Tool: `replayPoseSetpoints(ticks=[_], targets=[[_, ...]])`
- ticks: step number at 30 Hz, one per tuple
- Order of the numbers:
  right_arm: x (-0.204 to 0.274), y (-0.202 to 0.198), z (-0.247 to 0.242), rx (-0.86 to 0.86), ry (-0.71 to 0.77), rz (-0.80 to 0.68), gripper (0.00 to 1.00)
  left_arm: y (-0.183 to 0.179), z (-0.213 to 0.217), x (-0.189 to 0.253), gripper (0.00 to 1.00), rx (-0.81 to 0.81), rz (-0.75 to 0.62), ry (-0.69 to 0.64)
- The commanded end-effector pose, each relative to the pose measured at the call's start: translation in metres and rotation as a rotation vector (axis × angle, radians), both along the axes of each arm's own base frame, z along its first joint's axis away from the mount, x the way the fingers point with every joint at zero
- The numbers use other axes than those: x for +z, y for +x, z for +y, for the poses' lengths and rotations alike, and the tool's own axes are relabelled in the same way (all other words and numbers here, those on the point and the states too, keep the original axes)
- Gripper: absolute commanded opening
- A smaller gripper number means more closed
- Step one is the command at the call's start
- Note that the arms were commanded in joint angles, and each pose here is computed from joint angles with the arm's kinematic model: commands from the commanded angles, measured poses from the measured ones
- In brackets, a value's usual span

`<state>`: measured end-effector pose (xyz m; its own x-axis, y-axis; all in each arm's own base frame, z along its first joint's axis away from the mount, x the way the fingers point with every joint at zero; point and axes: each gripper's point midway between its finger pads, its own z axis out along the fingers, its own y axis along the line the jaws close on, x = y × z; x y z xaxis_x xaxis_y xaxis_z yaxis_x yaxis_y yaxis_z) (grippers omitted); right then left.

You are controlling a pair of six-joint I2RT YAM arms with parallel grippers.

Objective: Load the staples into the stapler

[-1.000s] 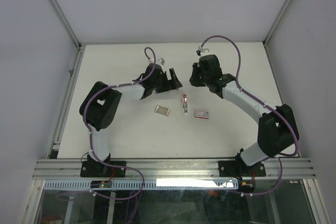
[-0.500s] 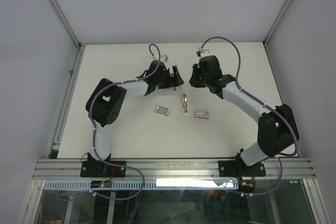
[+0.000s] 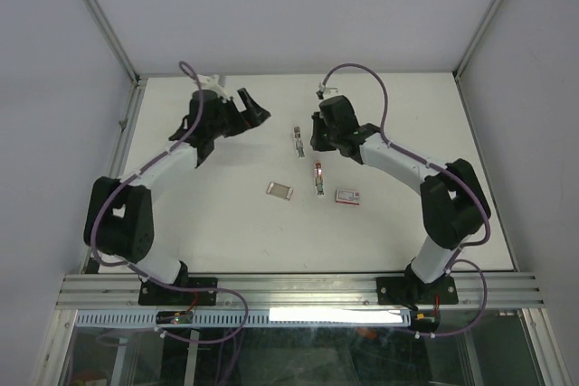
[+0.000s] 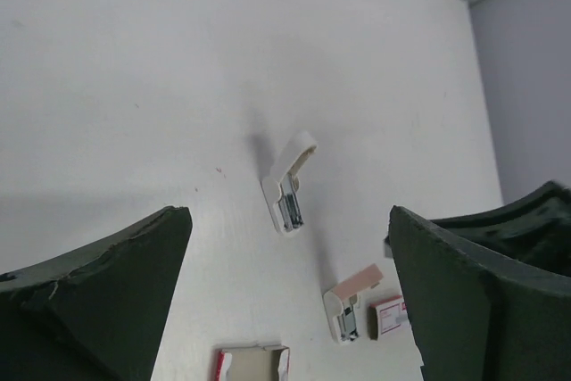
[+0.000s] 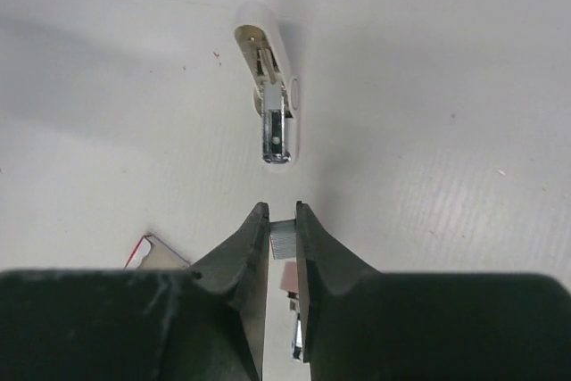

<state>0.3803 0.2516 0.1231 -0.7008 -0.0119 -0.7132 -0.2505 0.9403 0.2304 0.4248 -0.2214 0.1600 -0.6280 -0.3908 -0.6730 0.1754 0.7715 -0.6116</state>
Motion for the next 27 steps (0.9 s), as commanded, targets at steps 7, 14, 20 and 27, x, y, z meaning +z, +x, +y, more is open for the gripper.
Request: replayPoseSetpoints(ticks=[7,14,20,27], targets=[[0.001,0.038,0.045,-0.022,-0.039,-0.098,0.17,-0.046,0.073,0.132,0.99,-0.003,-0.176,-0.058],[-0.02,0.05,0.059,-0.026,-0.077,-0.093,0.16,-0.055,0.116,0.143,0.99,0.105,-0.256,0.107],[-0.032,0.056,0.059,-0.046,-0.112,-0.091,0.16,-0.051,0.128,0.135,0.99,0.139,-0.254,0.162],[-0.038,0.06,0.058,-0.061,-0.129,-0.089,0.16,-0.052,0.127,0.129,0.99,0.125,-0.241,0.162]])
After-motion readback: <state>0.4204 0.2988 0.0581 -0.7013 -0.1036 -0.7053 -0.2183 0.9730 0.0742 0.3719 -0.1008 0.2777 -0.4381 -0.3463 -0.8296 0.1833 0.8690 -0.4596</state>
